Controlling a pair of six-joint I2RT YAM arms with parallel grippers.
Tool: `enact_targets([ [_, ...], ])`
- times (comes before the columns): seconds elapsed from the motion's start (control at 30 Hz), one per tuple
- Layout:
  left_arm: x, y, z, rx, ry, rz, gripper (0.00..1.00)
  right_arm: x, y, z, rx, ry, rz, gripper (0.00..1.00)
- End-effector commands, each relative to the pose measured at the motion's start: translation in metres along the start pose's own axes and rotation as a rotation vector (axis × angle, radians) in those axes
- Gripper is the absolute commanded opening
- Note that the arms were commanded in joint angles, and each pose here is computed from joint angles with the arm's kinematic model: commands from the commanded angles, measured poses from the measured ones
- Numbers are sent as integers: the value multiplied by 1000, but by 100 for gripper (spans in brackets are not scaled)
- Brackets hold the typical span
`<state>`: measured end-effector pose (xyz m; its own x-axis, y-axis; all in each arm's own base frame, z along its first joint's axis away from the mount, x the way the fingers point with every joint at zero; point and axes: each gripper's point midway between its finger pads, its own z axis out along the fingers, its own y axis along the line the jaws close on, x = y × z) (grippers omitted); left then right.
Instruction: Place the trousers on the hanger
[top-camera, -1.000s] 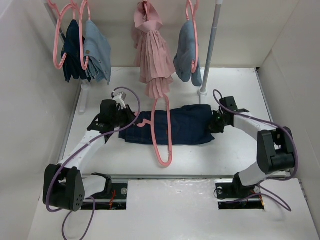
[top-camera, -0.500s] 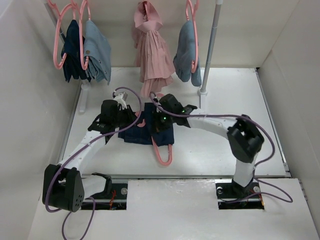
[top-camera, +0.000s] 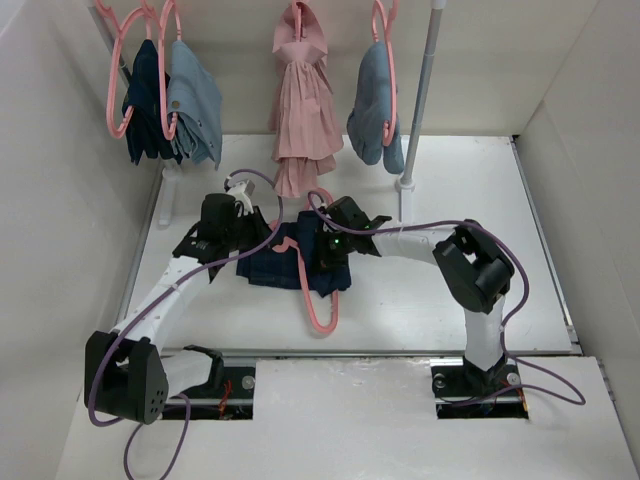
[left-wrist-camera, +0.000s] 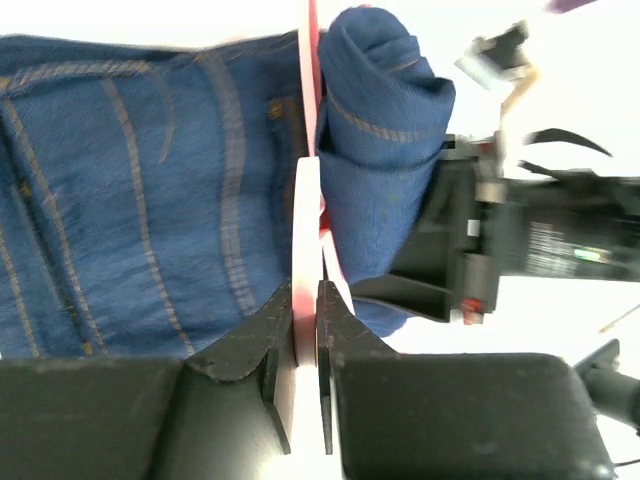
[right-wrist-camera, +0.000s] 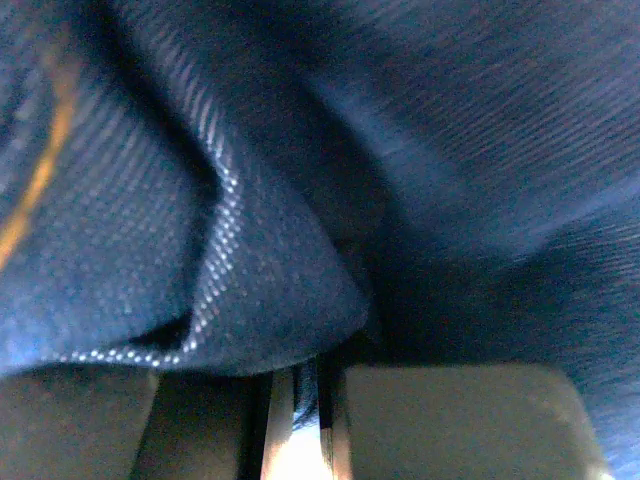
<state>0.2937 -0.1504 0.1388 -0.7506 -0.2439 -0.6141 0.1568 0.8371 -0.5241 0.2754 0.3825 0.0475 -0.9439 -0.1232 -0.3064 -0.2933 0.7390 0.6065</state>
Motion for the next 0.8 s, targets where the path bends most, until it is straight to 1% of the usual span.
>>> enact_targets([
  [0.0,-30,-37,-20,78,-46,1,0,-7,-31,8,43,-37,73,16],
  [0.03,-39,-47,-23,91,-51,11,0,-9,-34,16,49,-29,77,16],
  [0.1,-42,-55,-24,105,-41,8,0,-8,-32,21,36,-6,73,16],
  [0.13,-45,-60,-26,122,-43,0,0,-15,-27,20,26,-19,66,17],
  [0.23,-37,-58,-21,119,-23,-21,0,-13,-25,24,23,-13,39,37],
  [0.27,-29,-51,-17,100,-6,-42,0,-11,-21,20,31,-8,24,47],
  [0.37,-29,-51,-16,104,-13,-39,0,-18,-18,-4,76,-49,-38,54],
  [0.4,-29,-51,-16,104,-13,-39,0,-20,-12,-25,94,-73,-69,58],
  [0.47,-31,-47,-15,84,-26,-28,0,-35,-21,-53,149,-144,-63,65],
  [0.5,-32,-45,-14,76,-31,-19,0,-40,-13,-76,137,-178,-78,71],
  [0.6,-34,-46,-14,80,-39,-15,0,-50,-14,-104,132,-208,-84,76],
  [0.63,-31,-44,-13,76,-32,-18,0,-48,-15,-110,132,-193,-81,79],
  [0.7,-31,-44,-13,76,-32,-18,0,-55,-19,-118,139,-210,-81,79],
  [0.73,-31,-44,-13,76,-32,-18,0,-59,-14,-118,118,-225,-90,69],
  [0.77,-31,-44,-13,76,-32,-18,0,-63,-19,-112,113,-225,-61,60],
])
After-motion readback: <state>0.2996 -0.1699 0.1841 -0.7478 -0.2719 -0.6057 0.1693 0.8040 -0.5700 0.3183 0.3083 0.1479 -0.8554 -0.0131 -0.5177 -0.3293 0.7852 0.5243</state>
